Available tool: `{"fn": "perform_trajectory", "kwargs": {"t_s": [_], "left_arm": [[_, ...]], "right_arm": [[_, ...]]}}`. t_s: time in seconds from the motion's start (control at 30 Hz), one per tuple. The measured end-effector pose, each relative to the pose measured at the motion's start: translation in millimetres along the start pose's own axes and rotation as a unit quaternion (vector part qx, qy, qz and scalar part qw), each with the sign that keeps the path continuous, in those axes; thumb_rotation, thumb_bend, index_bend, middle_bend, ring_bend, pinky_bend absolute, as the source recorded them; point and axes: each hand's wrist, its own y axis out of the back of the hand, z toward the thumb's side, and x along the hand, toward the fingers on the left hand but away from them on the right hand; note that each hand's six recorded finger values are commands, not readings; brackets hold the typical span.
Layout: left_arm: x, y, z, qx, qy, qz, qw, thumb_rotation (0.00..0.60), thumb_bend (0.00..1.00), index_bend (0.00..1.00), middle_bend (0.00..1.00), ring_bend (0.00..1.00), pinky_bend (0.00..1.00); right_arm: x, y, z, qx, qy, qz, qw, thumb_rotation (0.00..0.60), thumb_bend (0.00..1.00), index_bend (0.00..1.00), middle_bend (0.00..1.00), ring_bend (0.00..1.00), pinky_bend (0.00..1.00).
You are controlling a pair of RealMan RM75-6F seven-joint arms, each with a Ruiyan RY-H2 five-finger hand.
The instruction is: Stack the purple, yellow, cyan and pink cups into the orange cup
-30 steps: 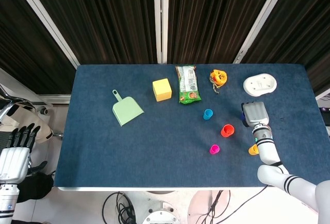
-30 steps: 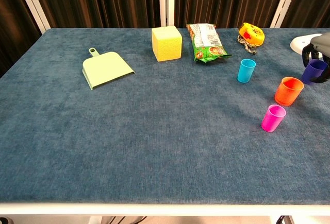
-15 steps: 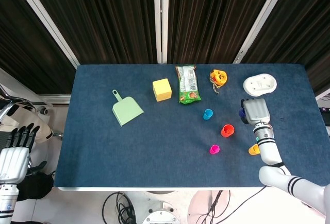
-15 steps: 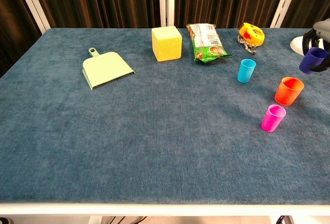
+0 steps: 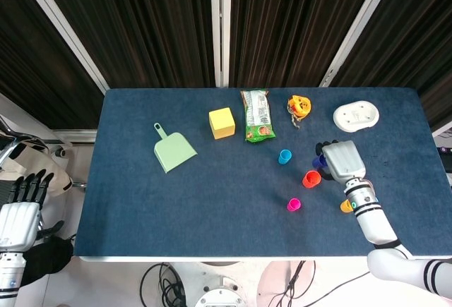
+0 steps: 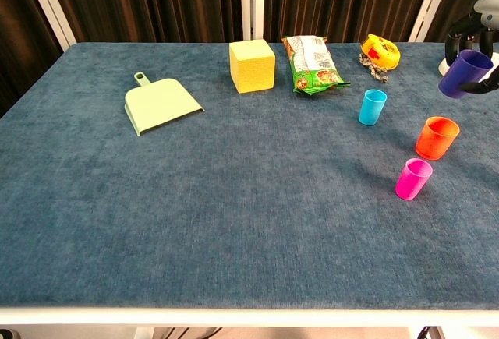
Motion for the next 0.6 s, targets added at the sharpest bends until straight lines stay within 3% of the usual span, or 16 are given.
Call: {"fn": "perform_trajectory", "kwargs": {"t_s": [0.2,0.6], "left_arm": [[-2.0,1.9,-1.6,-0.004,0.001,0.002,1.0000,0.600,0.06,0.03,0.00,0.00,0.00],[2.3,3.1,0.3,-0.005,-0.003,0.004,1.0000,0.600,0.06,0.03,0.00,0.00,0.00]], "right_arm": [[4.8,-14.9,4.6,0.016,0.004,0.029,0.9994,0.600,0.23,0.52,0.51,0.47,0.61],[2.8,-24.6,16.5,0.032,0.014,0.047,0.9983,0.600,0.23,0.52,0.51,0.46,0.61]]}}
